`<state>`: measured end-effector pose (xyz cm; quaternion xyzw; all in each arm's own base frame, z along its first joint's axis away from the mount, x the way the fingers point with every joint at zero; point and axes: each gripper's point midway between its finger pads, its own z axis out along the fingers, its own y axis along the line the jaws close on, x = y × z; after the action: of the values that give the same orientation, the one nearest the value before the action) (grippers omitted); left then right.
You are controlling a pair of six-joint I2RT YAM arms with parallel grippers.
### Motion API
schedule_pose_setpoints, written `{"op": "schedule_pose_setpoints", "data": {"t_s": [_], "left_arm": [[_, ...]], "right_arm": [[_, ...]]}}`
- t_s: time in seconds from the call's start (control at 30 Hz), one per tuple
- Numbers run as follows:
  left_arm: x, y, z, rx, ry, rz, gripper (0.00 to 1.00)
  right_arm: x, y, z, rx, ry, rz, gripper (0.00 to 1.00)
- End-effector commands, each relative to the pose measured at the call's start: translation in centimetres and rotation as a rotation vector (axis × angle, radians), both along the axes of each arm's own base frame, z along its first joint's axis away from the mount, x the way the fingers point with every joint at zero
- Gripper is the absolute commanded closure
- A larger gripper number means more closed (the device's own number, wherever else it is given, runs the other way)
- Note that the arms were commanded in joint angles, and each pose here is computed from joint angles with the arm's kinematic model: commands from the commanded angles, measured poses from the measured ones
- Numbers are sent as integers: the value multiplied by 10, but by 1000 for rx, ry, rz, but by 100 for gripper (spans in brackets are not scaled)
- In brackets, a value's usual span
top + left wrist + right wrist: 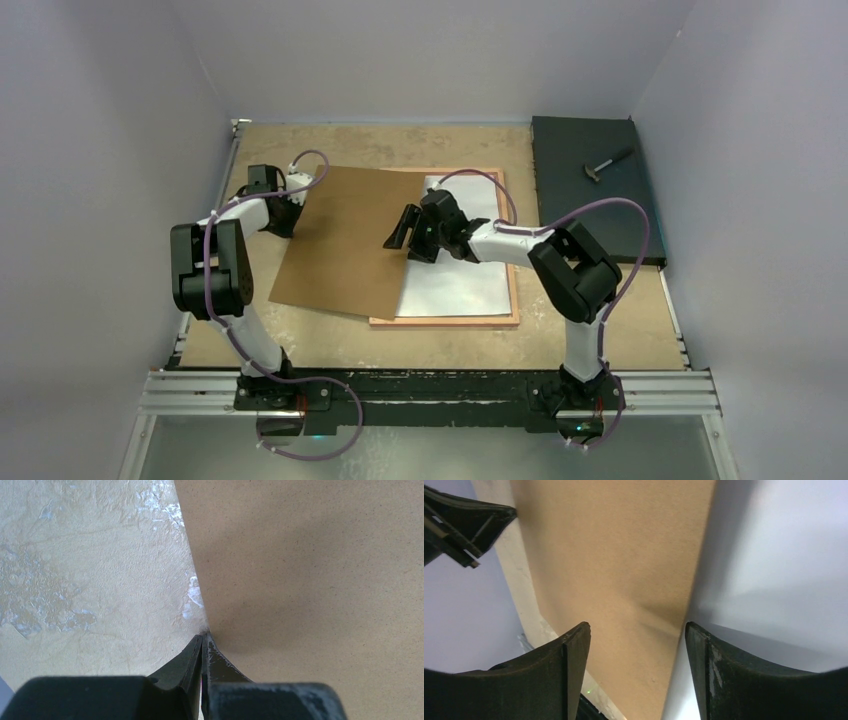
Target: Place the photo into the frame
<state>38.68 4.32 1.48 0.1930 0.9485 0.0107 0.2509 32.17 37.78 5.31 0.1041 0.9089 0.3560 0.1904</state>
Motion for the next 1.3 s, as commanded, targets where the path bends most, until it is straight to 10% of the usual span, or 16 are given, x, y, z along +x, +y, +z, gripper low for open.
{"op": "schedule_pose_setpoints", "data": {"t_s": [0.0, 0.73, 0.93, 1.27], "left_arm": [[-67, -26, -44, -113, 287, -3, 100], [-72, -58, -35, -248, 310, -59, 100], [-55, -51, 2, -209, 238, -77, 100], [-57, -81, 246, -145, -379, -507, 42]], "right_arm": [[11, 21, 48, 140, -100, 44, 32], [-18, 68, 135, 577, -234, 236, 42], [-19, 52, 138, 501, -238, 186, 82], [2, 44, 199, 455, -244, 60, 100]]}}
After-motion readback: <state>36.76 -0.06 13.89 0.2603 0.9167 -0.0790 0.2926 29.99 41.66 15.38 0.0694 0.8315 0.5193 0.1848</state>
